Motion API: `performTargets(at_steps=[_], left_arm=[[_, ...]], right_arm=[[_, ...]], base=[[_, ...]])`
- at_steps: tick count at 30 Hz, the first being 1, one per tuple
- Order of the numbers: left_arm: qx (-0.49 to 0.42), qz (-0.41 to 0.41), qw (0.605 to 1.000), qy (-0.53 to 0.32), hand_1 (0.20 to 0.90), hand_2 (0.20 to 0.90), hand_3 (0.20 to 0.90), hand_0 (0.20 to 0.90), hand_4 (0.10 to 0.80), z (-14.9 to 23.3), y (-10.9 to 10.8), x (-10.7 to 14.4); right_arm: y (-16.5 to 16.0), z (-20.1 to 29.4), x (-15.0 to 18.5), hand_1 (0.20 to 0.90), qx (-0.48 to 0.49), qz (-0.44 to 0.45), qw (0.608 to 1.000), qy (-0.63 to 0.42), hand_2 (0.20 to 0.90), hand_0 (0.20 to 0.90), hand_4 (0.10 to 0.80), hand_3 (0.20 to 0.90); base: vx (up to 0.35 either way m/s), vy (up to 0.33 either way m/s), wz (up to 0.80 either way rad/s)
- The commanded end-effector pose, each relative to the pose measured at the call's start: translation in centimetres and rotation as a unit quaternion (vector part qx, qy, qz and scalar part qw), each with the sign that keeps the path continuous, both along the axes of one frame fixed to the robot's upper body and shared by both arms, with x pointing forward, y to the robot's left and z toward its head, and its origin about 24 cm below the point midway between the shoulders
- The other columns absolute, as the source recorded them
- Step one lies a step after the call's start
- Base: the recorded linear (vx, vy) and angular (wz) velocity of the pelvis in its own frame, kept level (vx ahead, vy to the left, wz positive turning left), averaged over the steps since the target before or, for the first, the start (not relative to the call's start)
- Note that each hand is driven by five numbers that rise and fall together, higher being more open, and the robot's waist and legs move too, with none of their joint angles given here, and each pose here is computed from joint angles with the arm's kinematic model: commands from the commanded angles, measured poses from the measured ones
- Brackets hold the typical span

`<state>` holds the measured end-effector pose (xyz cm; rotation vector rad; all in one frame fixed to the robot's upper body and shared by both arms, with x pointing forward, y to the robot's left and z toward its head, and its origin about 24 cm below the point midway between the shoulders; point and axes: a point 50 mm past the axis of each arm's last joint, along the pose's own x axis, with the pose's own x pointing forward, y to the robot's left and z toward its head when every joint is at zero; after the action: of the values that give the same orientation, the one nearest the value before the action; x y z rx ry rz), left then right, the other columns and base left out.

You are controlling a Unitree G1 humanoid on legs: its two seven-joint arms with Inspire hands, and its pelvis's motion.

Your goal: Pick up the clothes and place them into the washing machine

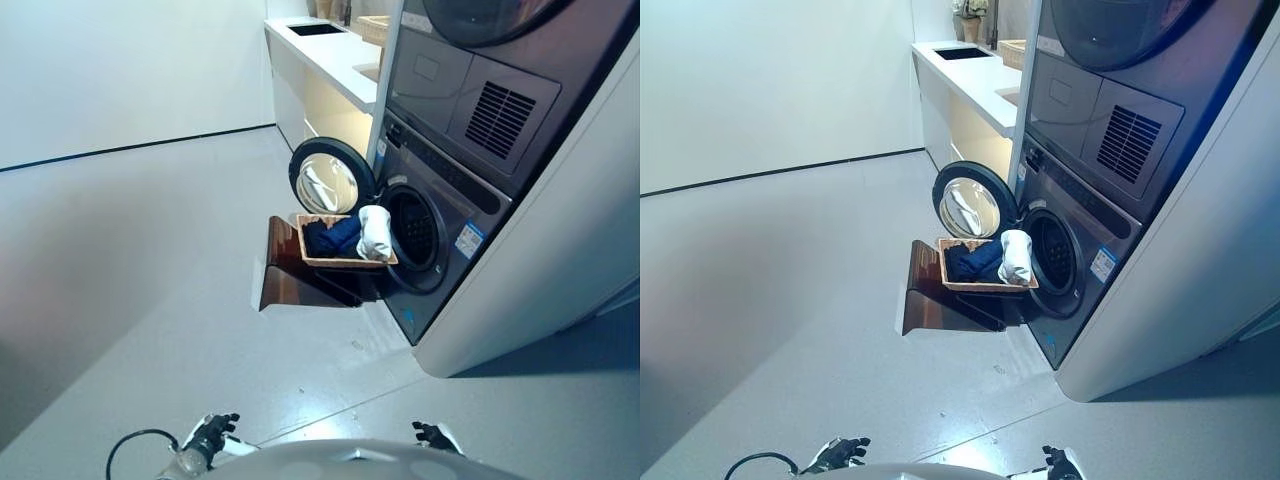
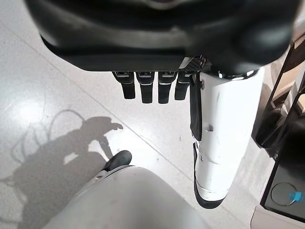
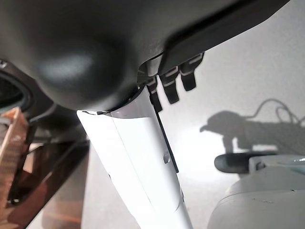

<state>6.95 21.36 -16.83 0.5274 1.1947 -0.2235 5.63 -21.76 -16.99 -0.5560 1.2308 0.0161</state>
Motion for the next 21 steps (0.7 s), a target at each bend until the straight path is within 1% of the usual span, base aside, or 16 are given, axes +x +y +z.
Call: performTargets(at_steps=[1, 5, 7, 9, 12, 18, 21], left_arm=[[-0.031, -0.023, 0.999, -0.028, 0.9, 0.9, 0.9, 0.9, 0.8, -0.1, -2.6, 1.7], [-0.02, -0.027, 0.999, -0.022, 0.9, 0.9, 0.9, 0.9, 0.8, -0.1, -2.4, 1.5], [-0.01, -0.036, 0.999, -0.038, 0.9, 0.9, 0.9, 0.9, 0.8, 0.1, -2.2, 2.1], [0.002, -0.024, 0.998, -0.05, 0.9, 0.9, 0.9, 0.9, 0.8, 0.3, -1.7, 2.6], [0.002, -0.016, 0.998, -0.061, 0.9, 0.9, 0.9, 0.9, 0.8, 0.4, -1.8, 3.0], [0.008, -0.006, 0.996, -0.089, 0.9, 0.9, 0.9, 0.9, 0.8, 0.8, -1.5, 4.3], [0.01, -0.023, 0.995, -0.101, 0.9, 0.9, 0.9, 0.9, 0.8, 1.1, -1.5, 5.1]], right_arm=[[-1.3, 0.3, 0.4, 0.9, -0.031, -0.003, 0.999, -0.009, 0.9, 0.9, 0.8, 0.9], [-1.3, 0.3, 0.4, 0.9, -0.031, -0.005, 0.999, -0.008, 0.9, 0.9, 0.8, 0.9], [-1.4, 0.3, 0.2, 0.9, -0.035, -0.008, 0.999, -0.008, 0.9, 0.9, 0.8, 0.9], [-1.5, 0.4, 0.5, 0.9, -0.038, -0.014, 0.999, -0.014, 0.9, 0.9, 0.8, 0.9], [-1.5, 0.5, 0.8, 0.9, -0.04, -0.02, 0.999, -0.02, 0.9, 0.9, 0.8, 0.9], [-1.7, 0.8, 2.5, 0.9, -0.042, -0.036, 0.997, -0.051, 0.9, 0.9, 0.8, 0.9], [-2.0, 0.9, 2.6, 0.9, -0.045, -0.046, 0.996, -0.055, 0.9, 0.9, 0.8, 0.9]], base=[[0.0, 0.0, 0.0], [0.0, 0.0, 0.0], [0.0, 0.0, 0.0], [0.0, 0.0, 0.0], [0.019, 0.034, -0.01], [0.003, 0.051, -0.03], [0.055, 0.084, -0.06]])
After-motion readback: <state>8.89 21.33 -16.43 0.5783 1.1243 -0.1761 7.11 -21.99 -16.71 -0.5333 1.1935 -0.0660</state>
